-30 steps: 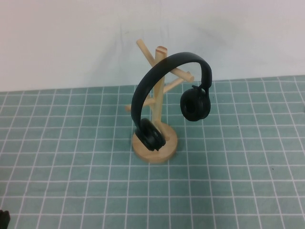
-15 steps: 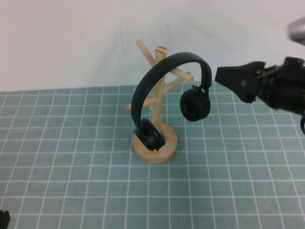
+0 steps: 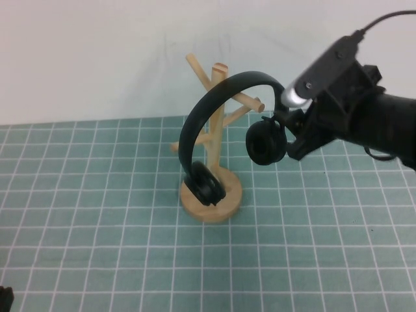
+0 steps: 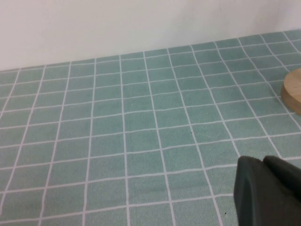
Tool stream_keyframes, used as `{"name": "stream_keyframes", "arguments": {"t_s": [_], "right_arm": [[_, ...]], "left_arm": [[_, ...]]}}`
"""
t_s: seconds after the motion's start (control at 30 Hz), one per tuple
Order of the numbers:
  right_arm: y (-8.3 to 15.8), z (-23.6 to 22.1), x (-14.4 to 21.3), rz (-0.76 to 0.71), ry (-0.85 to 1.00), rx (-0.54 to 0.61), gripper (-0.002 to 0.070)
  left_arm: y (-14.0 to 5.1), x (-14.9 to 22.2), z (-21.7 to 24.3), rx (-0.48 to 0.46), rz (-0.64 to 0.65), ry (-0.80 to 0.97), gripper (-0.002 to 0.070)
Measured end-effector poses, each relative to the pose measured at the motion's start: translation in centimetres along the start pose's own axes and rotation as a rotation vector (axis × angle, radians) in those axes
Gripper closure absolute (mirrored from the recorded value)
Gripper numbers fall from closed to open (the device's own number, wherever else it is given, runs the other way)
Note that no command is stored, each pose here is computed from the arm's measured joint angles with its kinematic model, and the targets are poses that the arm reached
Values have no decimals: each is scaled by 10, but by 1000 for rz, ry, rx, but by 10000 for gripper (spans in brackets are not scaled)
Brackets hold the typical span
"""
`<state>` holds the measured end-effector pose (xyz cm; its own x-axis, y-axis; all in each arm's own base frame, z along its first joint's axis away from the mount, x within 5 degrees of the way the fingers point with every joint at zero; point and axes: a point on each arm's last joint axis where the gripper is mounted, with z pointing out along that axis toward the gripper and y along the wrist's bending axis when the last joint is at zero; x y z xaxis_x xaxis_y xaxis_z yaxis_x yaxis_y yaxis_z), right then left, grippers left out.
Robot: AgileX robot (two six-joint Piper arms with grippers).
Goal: Take out the headphones from the headphone stand
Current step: Pick up the headphones from the headphone stand, then place the headphones on the table
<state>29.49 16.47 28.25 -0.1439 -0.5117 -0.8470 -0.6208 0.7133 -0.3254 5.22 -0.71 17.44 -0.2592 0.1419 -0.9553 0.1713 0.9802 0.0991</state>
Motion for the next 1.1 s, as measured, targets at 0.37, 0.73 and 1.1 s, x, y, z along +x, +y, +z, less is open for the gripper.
{"name": "stream_keyframes", "arguments": {"t_s": [0.37,0.73,1.1], "right_arm": [[-13,39,-16,-46,-3,46,318],[-24,4,-44,-37,-99,104,619],[-23,-95,-57,-30,-257,171,619]], "left_arm": [[0,0,0,0,0,0,680],[0,0,0,0,0,0,680],[0,0,0,0,0,0,680]]}}
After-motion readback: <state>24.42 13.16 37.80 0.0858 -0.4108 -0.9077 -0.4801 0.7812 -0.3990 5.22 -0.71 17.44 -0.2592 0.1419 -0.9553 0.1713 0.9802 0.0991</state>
